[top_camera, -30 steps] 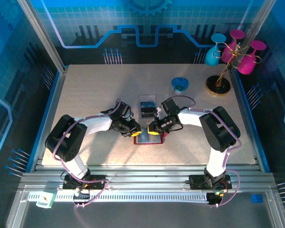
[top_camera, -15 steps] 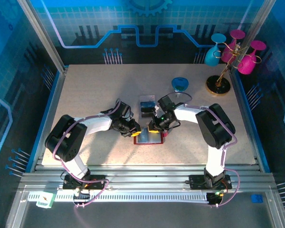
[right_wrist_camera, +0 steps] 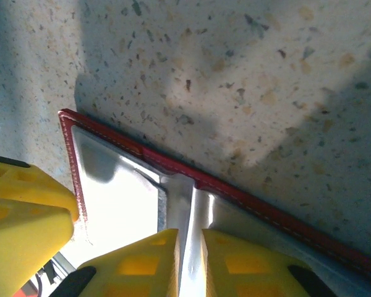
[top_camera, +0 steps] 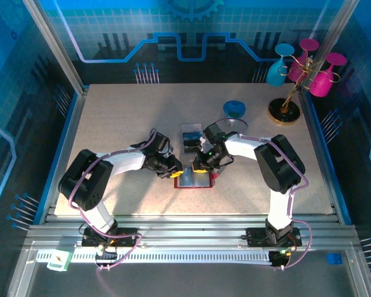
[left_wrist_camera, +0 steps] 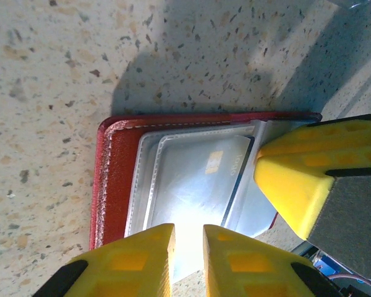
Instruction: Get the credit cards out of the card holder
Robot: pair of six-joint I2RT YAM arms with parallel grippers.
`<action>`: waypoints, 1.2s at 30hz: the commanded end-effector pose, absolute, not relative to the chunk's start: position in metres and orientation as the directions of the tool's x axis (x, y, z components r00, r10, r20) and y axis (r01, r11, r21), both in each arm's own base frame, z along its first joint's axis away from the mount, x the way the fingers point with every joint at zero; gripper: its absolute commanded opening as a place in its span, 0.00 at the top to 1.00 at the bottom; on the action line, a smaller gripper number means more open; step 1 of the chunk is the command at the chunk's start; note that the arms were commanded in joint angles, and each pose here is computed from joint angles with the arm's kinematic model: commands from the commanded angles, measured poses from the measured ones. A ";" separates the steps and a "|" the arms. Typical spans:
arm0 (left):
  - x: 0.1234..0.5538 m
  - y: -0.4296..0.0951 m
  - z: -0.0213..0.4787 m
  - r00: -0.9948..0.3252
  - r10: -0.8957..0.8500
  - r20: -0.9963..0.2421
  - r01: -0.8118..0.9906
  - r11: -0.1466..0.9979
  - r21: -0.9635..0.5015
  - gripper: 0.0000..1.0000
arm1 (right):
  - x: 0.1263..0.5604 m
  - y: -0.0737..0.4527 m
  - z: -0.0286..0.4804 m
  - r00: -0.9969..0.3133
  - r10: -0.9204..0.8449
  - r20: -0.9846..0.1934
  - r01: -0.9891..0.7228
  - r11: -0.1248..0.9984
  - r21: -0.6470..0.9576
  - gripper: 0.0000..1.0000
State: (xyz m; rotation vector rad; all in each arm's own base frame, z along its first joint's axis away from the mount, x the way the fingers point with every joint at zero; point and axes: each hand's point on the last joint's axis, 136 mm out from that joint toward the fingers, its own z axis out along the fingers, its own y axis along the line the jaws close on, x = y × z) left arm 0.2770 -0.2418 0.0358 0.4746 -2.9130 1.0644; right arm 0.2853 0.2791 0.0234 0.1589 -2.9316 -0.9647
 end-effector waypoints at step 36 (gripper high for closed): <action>0.261 -0.231 0.018 -0.959 -0.241 0.150 -0.283 0.770 -0.572 0.92 | 0.255 0.304 0.022 -0.986 -0.105 0.127 0.007 0.744 0.668 0.72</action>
